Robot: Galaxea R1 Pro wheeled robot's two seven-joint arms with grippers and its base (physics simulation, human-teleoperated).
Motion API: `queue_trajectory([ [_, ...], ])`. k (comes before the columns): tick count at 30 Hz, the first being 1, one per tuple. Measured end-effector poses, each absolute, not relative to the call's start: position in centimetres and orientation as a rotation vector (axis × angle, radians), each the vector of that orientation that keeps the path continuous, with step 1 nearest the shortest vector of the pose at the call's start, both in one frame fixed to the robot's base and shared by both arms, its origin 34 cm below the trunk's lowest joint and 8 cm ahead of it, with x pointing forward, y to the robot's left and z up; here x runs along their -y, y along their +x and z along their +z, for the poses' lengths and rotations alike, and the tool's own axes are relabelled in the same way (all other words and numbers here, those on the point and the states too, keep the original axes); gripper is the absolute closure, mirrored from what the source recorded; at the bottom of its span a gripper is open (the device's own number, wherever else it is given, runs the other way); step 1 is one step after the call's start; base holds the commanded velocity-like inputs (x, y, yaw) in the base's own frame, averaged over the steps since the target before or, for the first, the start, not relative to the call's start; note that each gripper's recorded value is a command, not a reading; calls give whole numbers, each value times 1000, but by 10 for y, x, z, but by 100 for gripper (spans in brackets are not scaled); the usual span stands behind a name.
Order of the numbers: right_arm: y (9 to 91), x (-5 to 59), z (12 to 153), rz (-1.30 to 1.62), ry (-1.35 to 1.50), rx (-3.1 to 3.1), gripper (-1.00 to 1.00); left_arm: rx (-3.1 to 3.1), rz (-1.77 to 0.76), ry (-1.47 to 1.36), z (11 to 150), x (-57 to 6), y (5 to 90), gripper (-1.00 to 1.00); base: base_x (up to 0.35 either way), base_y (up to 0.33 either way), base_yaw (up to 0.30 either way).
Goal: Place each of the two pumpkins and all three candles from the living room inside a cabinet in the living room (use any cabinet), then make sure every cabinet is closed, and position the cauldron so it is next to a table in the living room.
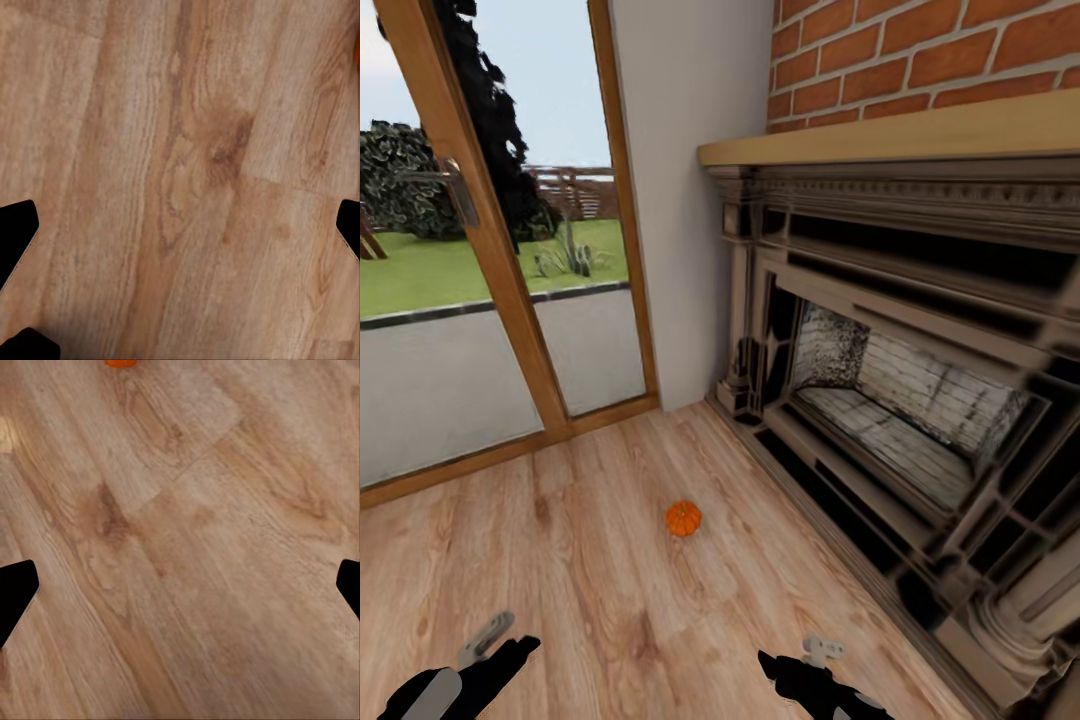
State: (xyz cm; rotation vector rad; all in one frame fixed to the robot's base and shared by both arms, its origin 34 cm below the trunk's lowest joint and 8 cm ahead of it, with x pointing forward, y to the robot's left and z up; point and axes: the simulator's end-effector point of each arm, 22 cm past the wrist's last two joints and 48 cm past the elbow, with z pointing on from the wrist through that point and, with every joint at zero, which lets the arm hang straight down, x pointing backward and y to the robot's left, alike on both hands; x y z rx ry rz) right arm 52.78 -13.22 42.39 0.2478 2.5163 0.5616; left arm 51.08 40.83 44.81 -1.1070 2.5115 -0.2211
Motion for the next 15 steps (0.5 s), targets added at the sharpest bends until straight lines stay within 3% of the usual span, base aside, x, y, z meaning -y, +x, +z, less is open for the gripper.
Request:
queue_trajectory([
  [15,528,133,424,559,249,-2516,-100,-2511,-221,-1107,448,-408,511,-100,288,198,0],
])
